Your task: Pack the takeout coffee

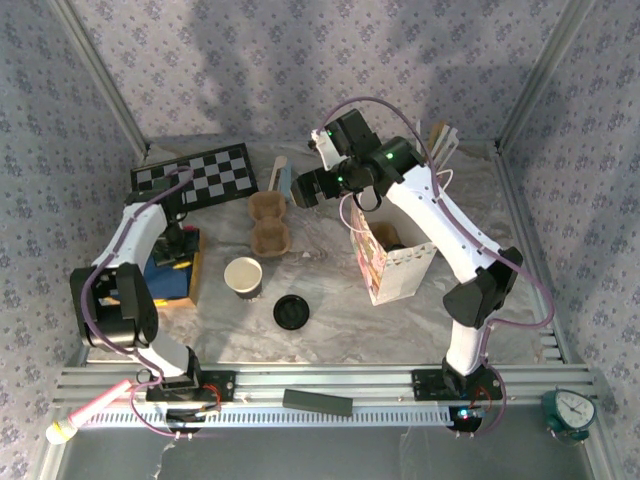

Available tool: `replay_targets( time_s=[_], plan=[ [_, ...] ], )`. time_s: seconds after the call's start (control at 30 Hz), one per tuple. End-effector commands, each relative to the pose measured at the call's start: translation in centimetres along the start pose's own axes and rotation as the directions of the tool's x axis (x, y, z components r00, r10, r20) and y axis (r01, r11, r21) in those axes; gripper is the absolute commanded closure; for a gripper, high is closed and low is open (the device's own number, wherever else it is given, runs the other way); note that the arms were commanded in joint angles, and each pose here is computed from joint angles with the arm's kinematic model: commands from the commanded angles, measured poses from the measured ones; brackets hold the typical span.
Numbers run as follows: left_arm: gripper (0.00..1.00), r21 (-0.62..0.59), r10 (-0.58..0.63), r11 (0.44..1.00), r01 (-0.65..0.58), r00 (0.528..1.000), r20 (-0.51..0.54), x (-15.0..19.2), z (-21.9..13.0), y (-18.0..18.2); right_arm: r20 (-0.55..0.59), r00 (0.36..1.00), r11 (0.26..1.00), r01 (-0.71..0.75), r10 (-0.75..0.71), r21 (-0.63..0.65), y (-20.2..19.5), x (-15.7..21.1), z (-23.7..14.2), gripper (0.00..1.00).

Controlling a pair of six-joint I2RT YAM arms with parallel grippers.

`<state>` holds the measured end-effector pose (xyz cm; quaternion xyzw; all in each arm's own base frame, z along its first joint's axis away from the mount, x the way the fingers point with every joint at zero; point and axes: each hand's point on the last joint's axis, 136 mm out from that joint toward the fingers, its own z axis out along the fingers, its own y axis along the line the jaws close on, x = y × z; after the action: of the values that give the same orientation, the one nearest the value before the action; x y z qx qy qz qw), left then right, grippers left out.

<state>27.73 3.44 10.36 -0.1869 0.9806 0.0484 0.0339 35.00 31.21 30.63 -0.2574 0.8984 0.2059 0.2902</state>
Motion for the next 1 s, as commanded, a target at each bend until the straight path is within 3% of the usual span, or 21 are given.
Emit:
replay_targets(
  time_s=[0.0,0.03,0.07,0.2,0.33,0.5,0.57,0.67,0.73,0.97],
  plan=[
    [0.87,0.044,-0.016,0.999,0.017,1.000,-0.022,0.8,-0.4,-0.5,0.032,0.999,1.000,0.002,-0.001,-0.010,0.6,-0.3,-1.5,0.00],
    [0.69,0.051,-0.013,0.999,0.014,1.000,-0.028,0.9,-0.2,-0.7,0.033,0.999,1.000,0.002,-0.002,-0.011,0.6,-0.3,-1.5,0.00],
    [0.59,0.054,-0.011,0.998,0.013,1.000,-0.029,0.8,-0.1,-0.8,0.033,0.999,1.000,0.002,-0.002,-0.010,0.6,-0.3,-1.6,0.00],
    [0.48,0.071,-0.038,0.997,0.036,0.999,0.025,-0.6,-0.9,-0.9,0.032,0.999,1.000,0.000,0.000,-0.007,0.7,-0.1,-1.6,0.00],
    [0.44,0.089,-0.089,0.993,0.080,0.991,0.098,-3.4,-1.4,-0.7,0.025,1.000,1.000,0.000,0.000,-0.011,0.9,0.1,-1.5,0.00],
    [0.42,0.079,-0.223,0.973,0.216,0.970,0.099,-5.5,-0.3,1.8,0.026,1.000,1.000,0.005,-0.005,0.001,0.9,0.2,-1.9,0.00],
    [0.33,0.076,-0.267,0.963,0.260,0.959,0.098,-5.8,0.3,2.8,0.024,1.000,1.000,0.005,-0.006,0.008,0.7,0.3,-1.9,0.00],
    [0.32,0.084,-0.304,0.951,0.297,0.950,0.078,-5.7,1.5,3.8,0.026,1.000,1.000,0.004,-0.005,0.014,0.6,0.4,-2.1,0.00],
    [0.24,0.087,-0.330,0.942,0.325,0.943,0.049,-5.4,2.6,4.3,0.024,1.000,1.000,0.004,-0.004,0.016,0.5,0.4,-2.0,0.00],
    [0.30,0.087,-0.344,0.936,0.341,0.939,0.026,-4.6,4.3,4.6,0.022,1.000,1.000,0.001,-0.001,0.017,0.4,0.4,-1.9,0.00]
  ],
)
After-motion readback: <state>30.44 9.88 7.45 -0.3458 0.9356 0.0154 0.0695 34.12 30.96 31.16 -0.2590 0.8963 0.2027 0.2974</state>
